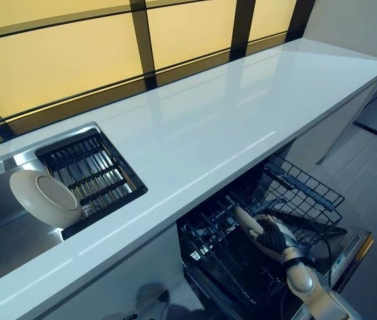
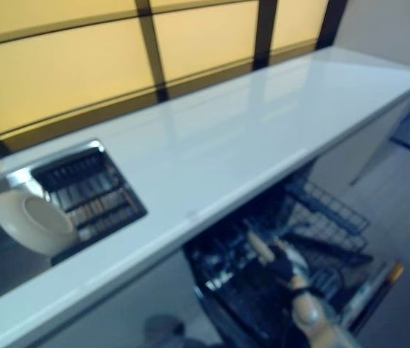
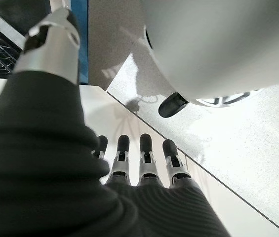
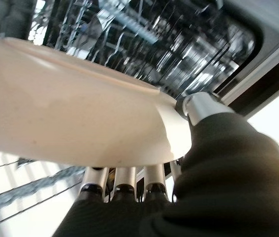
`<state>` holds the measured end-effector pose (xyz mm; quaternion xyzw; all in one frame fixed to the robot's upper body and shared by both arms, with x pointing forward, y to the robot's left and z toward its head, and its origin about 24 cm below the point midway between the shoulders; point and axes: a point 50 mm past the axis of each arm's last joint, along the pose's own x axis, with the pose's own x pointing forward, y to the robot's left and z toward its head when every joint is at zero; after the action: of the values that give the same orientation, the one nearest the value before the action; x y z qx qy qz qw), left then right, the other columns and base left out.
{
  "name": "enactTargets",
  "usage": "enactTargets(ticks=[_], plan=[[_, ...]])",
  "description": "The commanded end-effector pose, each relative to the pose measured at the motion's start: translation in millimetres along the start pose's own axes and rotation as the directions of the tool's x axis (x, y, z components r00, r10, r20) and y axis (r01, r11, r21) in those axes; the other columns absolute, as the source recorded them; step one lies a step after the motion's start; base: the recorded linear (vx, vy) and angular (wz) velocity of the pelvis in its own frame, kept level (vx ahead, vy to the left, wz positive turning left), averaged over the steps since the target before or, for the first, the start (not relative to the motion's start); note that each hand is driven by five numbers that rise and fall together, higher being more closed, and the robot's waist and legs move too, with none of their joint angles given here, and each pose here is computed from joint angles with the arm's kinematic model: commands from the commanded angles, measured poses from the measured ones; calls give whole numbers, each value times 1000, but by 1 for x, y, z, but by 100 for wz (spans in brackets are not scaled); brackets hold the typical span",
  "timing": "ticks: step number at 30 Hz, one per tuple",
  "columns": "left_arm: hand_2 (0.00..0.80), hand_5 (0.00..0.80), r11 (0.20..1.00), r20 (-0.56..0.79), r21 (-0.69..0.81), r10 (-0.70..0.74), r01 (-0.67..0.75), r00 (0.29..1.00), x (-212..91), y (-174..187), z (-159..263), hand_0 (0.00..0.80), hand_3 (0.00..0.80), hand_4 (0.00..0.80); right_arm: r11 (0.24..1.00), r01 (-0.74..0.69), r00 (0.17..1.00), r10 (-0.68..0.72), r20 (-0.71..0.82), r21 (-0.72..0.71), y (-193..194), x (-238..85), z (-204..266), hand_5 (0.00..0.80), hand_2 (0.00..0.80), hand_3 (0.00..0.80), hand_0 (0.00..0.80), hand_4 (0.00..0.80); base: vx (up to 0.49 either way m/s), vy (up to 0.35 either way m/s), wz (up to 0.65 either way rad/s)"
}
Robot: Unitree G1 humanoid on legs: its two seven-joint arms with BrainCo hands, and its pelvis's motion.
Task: Take plates into dishwasher
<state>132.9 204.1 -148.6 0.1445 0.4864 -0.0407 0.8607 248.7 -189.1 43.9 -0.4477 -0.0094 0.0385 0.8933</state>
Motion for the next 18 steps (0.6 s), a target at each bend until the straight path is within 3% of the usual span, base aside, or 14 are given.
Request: enactTargets(ticks=[1,18], plan=[[0,0,995,57,95,13,-19,998,6,9,25,0,0,0,995,98,989,-97,110,0,-11,16,27,800,800,800,800,800,1,-2,4],[0,0,991,86,133,-2,-10,996,9,10,40,0,0,0,990,143,987,-144,69,9,-1,34,32,800,800,800,800,800,-16,-3,5]])
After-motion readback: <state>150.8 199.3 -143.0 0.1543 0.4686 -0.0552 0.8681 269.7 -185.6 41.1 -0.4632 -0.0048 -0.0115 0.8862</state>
